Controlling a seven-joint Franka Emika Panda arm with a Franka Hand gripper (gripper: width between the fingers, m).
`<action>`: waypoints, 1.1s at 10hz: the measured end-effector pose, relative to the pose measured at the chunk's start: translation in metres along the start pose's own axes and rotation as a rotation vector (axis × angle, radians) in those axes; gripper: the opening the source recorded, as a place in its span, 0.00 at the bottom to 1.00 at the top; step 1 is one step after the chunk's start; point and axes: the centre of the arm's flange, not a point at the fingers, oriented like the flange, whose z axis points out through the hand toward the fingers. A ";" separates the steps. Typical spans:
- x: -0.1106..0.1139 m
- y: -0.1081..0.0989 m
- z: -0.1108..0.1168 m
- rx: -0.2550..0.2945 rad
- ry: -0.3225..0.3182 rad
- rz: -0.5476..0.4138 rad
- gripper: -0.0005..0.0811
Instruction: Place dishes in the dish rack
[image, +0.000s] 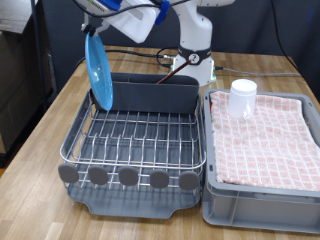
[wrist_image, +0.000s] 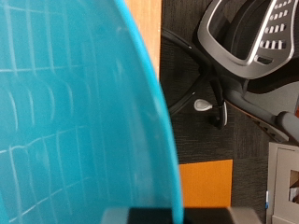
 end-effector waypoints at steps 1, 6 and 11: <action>-0.003 -0.004 0.006 -0.006 -0.005 0.008 0.03; -0.012 -0.020 0.031 -0.003 -0.018 0.011 0.03; -0.022 -0.034 0.049 0.008 -0.030 0.002 0.03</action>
